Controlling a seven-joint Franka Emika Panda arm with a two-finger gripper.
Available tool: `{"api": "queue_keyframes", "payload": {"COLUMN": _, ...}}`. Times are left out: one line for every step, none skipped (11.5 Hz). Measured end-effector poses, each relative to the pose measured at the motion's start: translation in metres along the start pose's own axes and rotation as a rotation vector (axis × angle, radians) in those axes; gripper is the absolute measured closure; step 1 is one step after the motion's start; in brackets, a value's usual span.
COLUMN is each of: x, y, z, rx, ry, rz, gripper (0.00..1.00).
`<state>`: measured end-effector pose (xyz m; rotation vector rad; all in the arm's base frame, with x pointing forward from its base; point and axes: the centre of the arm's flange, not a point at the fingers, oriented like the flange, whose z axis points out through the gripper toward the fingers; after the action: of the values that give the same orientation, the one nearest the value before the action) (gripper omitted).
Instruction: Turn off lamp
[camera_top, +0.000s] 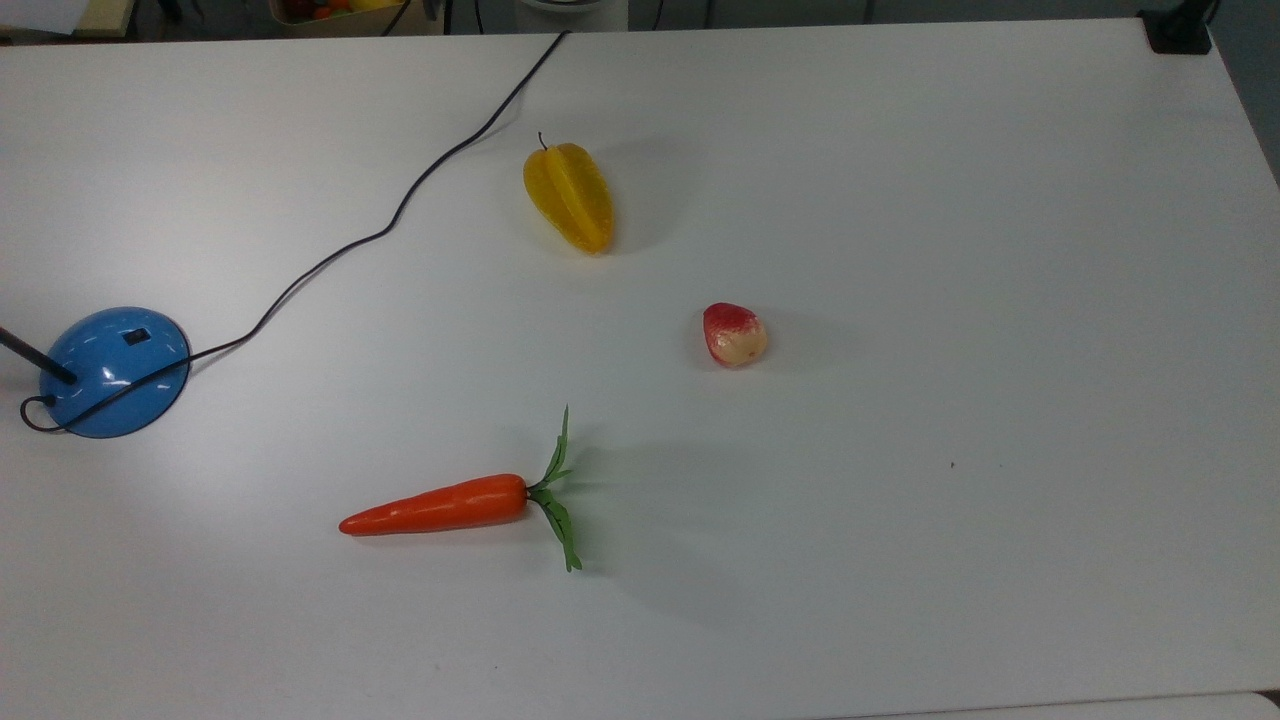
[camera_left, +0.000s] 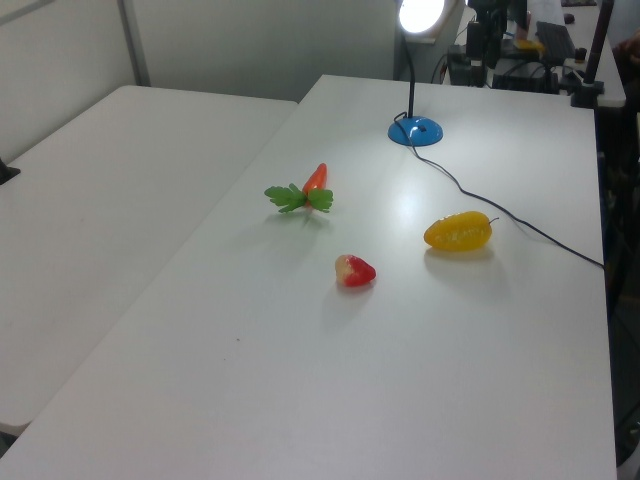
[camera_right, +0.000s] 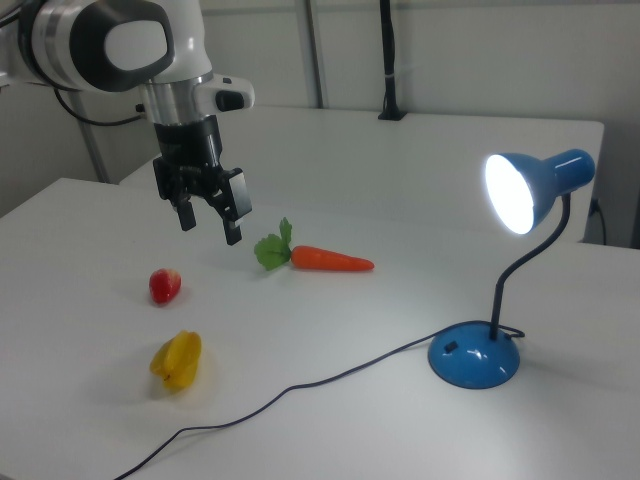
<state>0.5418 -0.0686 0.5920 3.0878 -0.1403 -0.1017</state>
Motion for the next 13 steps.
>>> {"api": "queue_keyframes", "payload": {"x": 0.0, "y": 0.0, "z": -0.001, "rx": 0.0, "ry": 0.002, "rz": 0.003, "gripper": 0.04}}
{"api": "queue_keyframes", "payload": {"x": 0.0, "y": 0.001, "z": -0.002, "rx": 0.0, "ry": 0.007, "rz": 0.005, "gripper": 0.14}}
{"api": "queue_keyframes", "payload": {"x": 0.002, "y": 0.001, "z": -0.002, "rx": 0.0, "ry": 0.014, "rz": 0.007, "gripper": 0.28}}
{"api": "queue_keyframes", "payload": {"x": 0.006, "y": 0.002, "z": -0.001, "rx": -0.001, "ry": 0.029, "rz": 0.01, "gripper": 0.34}}
{"api": "queue_keyframes", "payload": {"x": 0.013, "y": 0.006, "z": 0.002, "rx": -0.002, "ry": 0.054, "rz": 0.019, "gripper": 0.41}}
{"api": "queue_keyframes", "payload": {"x": 0.02, "y": 0.015, "z": 0.007, "rx": -0.004, "ry": 0.078, "rz": 0.035, "gripper": 0.59}}
{"api": "queue_keyframes", "payload": {"x": 0.027, "y": 0.025, "z": 0.012, "rx": -0.006, "ry": 0.095, "rz": 0.053, "gripper": 0.74}}
{"api": "queue_keyframes", "payload": {"x": 0.032, "y": 0.034, "z": 0.017, "rx": -0.008, "ry": 0.108, "rz": 0.069, "gripper": 0.91}}
{"api": "queue_keyframes", "payload": {"x": 0.039, "y": 0.044, "z": 0.023, "rx": -0.008, "ry": 0.124, "rz": 0.106, "gripper": 0.95}}
{"api": "queue_keyframes", "payload": {"x": 0.045, "y": 0.052, "z": 0.03, "rx": -0.009, "ry": 0.142, "rz": 0.154, "gripper": 0.97}}
{"api": "queue_keyframes", "payload": {"x": 0.053, "y": 0.061, "z": 0.038, "rx": -0.009, "ry": 0.161, "rz": 0.207, "gripper": 0.97}}
{"api": "queue_keyframes", "payload": {"x": 0.062, "y": 0.071, "z": 0.048, "rx": -0.008, "ry": 0.184, "rz": 0.263, "gripper": 0.99}}
{"api": "queue_keyframes", "payload": {"x": 0.068, "y": 0.08, "z": 0.056, "rx": -0.008, "ry": 0.197, "rz": 0.306, "gripper": 0.99}}
